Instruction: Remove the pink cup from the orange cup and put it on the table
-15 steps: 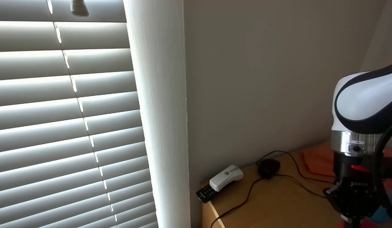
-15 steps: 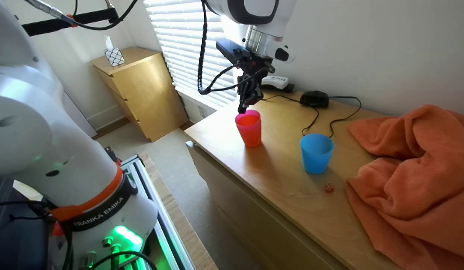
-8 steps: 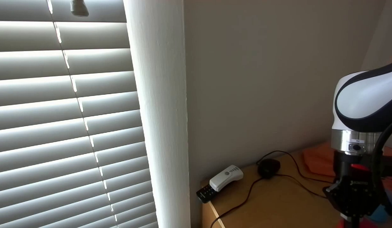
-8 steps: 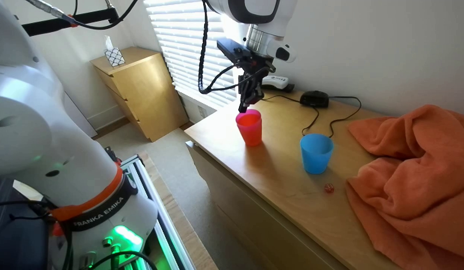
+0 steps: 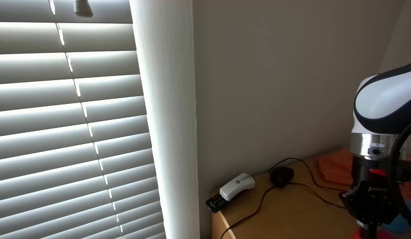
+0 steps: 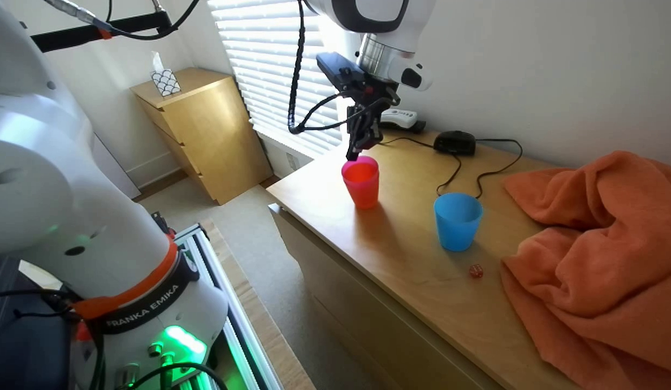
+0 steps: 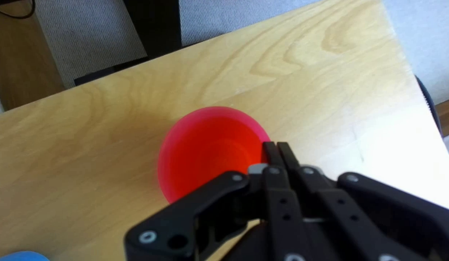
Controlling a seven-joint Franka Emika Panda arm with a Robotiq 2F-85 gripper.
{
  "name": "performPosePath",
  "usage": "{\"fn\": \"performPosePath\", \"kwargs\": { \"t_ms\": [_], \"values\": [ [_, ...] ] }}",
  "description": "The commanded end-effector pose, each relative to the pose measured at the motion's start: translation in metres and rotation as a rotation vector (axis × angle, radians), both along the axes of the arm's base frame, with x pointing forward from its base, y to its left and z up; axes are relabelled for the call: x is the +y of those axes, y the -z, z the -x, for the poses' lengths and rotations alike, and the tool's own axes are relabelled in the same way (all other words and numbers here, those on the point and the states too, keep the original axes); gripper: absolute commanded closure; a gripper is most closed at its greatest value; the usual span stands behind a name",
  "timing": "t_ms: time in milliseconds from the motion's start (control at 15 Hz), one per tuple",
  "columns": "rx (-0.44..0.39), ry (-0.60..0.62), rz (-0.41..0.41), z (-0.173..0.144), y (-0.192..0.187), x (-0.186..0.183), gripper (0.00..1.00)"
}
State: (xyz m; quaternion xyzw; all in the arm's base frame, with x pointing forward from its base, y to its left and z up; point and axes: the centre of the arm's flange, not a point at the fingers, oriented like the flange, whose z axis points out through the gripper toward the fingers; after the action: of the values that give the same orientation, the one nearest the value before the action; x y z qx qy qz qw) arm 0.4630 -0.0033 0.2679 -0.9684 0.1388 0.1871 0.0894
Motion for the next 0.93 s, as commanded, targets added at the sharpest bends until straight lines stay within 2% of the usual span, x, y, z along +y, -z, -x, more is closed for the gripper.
{"fn": "performPosePath", "kwargs": {
  "t_ms": [0, 533, 867],
  "values": [
    [0.021, 0.025, -0.042, -0.002, -0.001, 0.0, 0.99],
    [0.114, 0.084, -0.042, -0.011, -0.024, -0.006, 0.99],
    [0.193, 0.144, 0.034, -0.012, -0.013, -0.016, 0.99]
  ]
}}
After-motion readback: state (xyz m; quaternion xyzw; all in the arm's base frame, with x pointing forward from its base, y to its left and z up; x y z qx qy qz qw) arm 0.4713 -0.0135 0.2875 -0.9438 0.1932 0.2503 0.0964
